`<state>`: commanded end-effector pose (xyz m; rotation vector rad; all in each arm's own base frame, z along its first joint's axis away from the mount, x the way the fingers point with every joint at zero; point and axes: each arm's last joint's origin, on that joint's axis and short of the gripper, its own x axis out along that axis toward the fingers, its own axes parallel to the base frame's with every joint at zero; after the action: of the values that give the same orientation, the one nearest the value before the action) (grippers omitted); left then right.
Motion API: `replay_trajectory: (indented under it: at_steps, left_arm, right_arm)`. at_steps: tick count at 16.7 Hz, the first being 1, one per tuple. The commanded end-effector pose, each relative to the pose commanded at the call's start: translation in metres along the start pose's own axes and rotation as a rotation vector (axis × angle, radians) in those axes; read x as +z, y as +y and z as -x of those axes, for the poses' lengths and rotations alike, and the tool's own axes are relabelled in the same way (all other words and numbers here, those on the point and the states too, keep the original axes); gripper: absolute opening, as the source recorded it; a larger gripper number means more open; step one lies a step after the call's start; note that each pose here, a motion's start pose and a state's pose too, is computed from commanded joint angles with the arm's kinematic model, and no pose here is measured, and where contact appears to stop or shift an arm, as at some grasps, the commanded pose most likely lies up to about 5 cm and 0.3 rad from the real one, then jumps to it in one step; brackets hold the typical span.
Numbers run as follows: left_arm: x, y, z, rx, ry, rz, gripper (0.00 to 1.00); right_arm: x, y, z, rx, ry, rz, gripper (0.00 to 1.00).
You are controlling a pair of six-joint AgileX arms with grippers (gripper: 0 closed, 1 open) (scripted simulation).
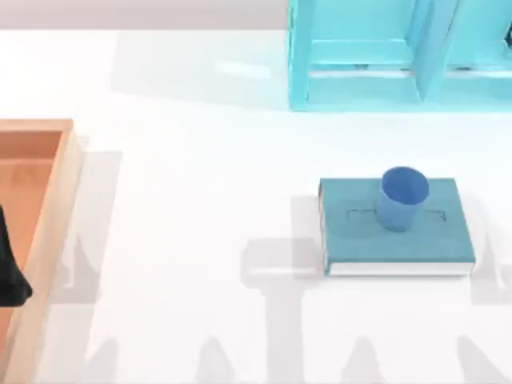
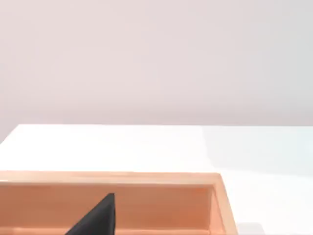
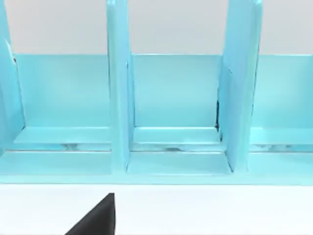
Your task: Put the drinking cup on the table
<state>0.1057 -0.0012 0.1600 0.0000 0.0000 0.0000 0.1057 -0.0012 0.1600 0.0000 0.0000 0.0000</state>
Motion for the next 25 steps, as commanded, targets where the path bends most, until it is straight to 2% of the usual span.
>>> replay_trajectory:
  at_steps: [4, 8, 11, 15, 18, 21, 23, 25]
  left_arm:
    - [0.003, -0.001, 0.0, -0.002, 0.027, 0.008, 1.0]
    - [0.025, -0.005, -0.006, -0.01, 0.178, 0.059, 1.0]
    - [0.06, -0.012, -0.02, -0.012, 0.322, 0.115, 1.0]
    - [0.126, -0.032, -0.055, -0.015, 0.478, 0.202, 1.0]
    - [0.18, -0.061, -0.092, -0.028, 0.56, 0.269, 1.0]
    - [0.224, -0.106, -0.131, -0.05, 0.632, 0.326, 1.0]
    - [0.242, -0.145, -0.155, -0.065, 0.687, 0.349, 1.0]
    - [0.247, -0.19, -0.173, -0.077, 0.755, 0.35, 1.0]
  right_arm:
    - [0.0, 0.0, 0.0, 0.0, 0.0, 0.0, 1.0]
    - [0.0, 0.0, 0.0, 0.0, 0.0, 0.0, 1.0]
    - [0.0, 0.0, 0.0, 0.0, 0.0, 0.0, 1.0]
    - [0.0, 0.0, 0.0, 0.0, 0.0, 0.0, 1.0]
    - [0.0, 0.0, 0.0, 0.0, 0.0, 0.0, 1.0]
    - [0.0, 0.0, 0.0, 0.0, 0.0, 0.0, 1.0]
    - [0.0, 0.0, 0.0, 0.0, 0.0, 0.0, 1.0]
    - [0.0, 0.0, 0.0, 0.0, 0.0, 0.0, 1.0]
